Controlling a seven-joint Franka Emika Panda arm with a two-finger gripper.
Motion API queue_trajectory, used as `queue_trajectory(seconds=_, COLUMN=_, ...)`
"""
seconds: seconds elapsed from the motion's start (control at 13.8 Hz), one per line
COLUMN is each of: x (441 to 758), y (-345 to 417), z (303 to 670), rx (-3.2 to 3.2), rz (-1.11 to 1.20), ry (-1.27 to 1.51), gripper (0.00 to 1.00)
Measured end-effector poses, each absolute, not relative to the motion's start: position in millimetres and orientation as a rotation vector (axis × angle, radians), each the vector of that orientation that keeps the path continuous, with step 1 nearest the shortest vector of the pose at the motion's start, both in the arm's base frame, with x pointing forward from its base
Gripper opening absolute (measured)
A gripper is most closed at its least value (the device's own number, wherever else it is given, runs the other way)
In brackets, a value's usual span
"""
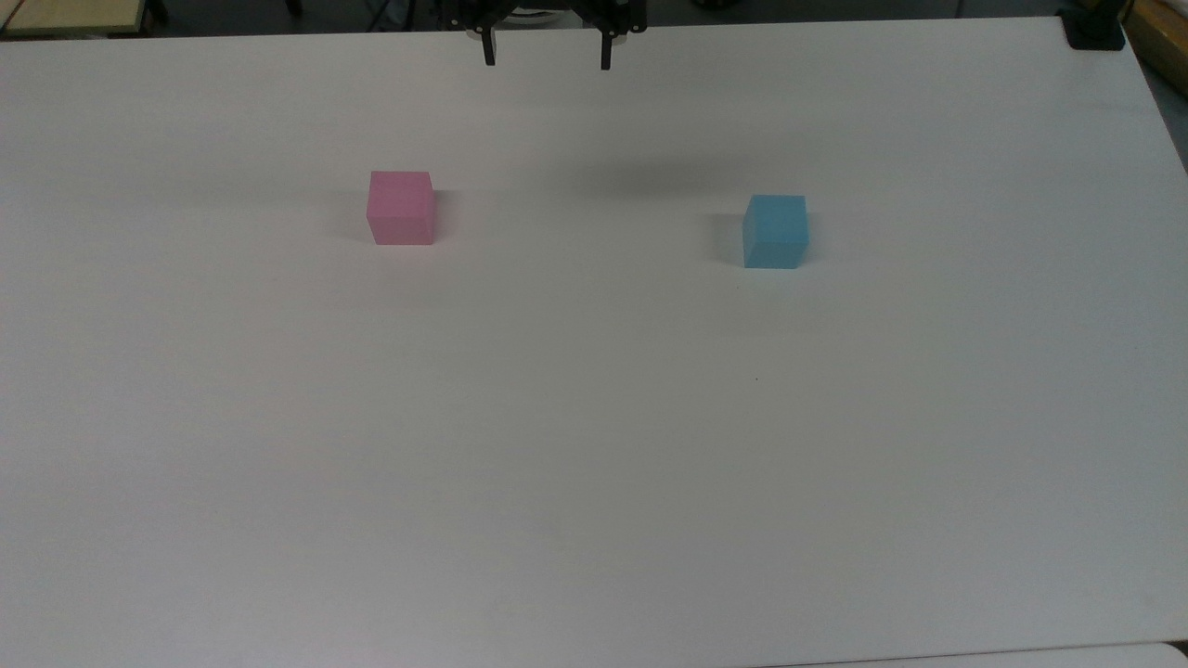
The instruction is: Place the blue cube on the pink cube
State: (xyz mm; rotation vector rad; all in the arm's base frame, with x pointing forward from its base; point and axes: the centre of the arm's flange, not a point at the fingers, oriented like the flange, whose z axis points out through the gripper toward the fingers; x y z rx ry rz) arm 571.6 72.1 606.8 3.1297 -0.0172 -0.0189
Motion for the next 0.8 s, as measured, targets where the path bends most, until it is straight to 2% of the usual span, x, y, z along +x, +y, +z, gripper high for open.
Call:
queue_trajectory(seconds=0.58, x=572, y=66, z=607, rx=3.129, rz=-0.018, ry=-0.033, gripper=1.0)
queue_trajectory(seconds=0.8, x=568, y=93, z=604, rx=3.13, rz=-0.027, ry=0.041, gripper=1.0)
